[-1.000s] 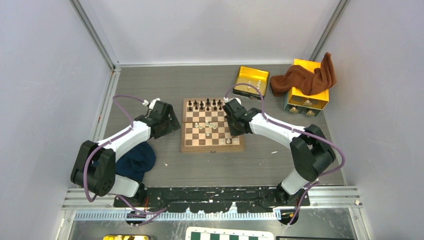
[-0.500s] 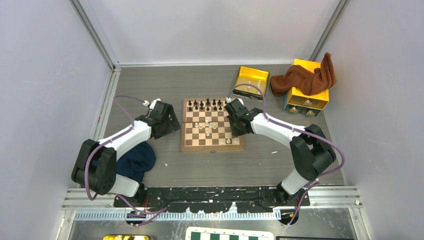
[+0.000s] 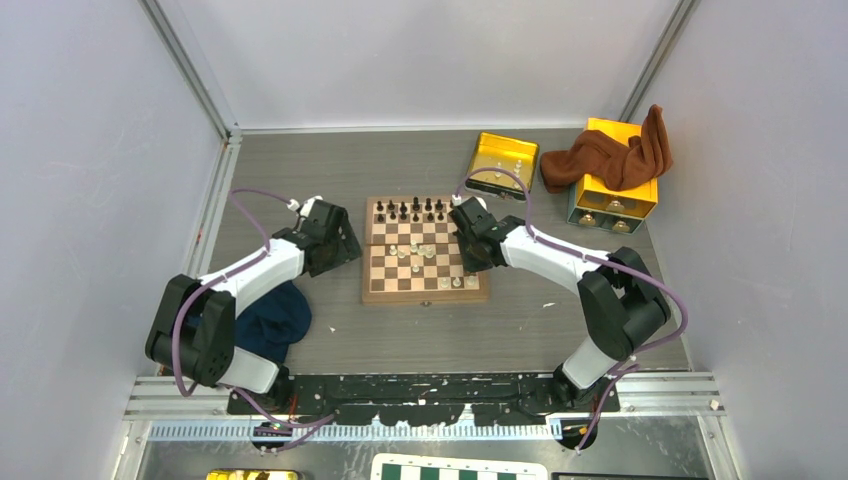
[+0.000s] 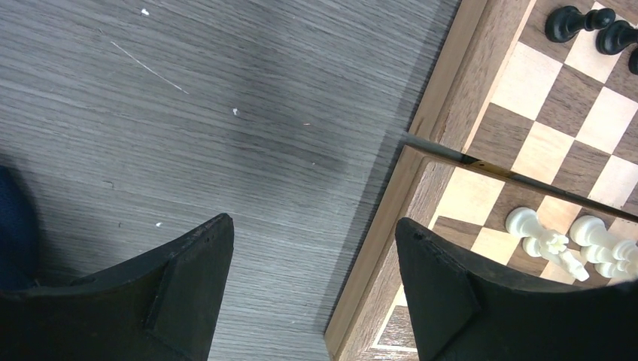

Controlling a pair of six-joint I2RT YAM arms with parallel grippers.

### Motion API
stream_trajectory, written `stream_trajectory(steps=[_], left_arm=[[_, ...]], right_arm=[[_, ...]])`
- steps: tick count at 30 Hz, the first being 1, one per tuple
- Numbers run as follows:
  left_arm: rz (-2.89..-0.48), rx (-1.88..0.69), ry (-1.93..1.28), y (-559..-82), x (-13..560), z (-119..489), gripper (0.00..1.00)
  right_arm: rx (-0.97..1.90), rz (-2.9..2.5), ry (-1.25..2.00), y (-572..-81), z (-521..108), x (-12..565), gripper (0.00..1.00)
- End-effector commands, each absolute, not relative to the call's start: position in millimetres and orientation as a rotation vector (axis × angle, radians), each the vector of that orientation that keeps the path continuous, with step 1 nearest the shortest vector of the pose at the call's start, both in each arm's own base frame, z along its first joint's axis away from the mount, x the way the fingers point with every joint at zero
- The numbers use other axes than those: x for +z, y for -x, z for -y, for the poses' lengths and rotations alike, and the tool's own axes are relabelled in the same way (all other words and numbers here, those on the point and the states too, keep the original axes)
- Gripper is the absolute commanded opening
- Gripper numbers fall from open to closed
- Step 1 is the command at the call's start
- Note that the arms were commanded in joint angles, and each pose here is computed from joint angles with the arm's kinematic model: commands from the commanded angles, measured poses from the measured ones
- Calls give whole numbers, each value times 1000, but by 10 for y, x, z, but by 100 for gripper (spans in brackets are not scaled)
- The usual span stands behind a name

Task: Set up the chess pieces on the board
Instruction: Place the chess piece on the chessboard, then pick up the chess piece from the chessboard.

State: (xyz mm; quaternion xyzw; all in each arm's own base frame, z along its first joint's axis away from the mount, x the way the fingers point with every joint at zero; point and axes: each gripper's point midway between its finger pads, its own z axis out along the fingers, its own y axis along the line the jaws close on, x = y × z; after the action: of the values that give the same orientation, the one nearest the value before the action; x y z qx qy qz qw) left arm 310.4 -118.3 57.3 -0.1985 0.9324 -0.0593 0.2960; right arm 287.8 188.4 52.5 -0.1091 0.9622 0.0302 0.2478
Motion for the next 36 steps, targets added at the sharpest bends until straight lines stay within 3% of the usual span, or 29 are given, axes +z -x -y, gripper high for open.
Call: stream_trajectory(steps=[1, 11, 36], left_arm=[[-2421, -199, 511, -3291, 733, 1239, 80], [-2422, -196, 512, -3311, 726, 1243, 80], [-2372, -210, 523, -3272, 884, 1192, 80]], right_arm=[[115, -2589, 284, -2975, -1952, 582, 12], [113, -2580, 290, -3020, -1952, 634, 28], [194, -2493, 403, -3201, -2332, 1135, 30]])
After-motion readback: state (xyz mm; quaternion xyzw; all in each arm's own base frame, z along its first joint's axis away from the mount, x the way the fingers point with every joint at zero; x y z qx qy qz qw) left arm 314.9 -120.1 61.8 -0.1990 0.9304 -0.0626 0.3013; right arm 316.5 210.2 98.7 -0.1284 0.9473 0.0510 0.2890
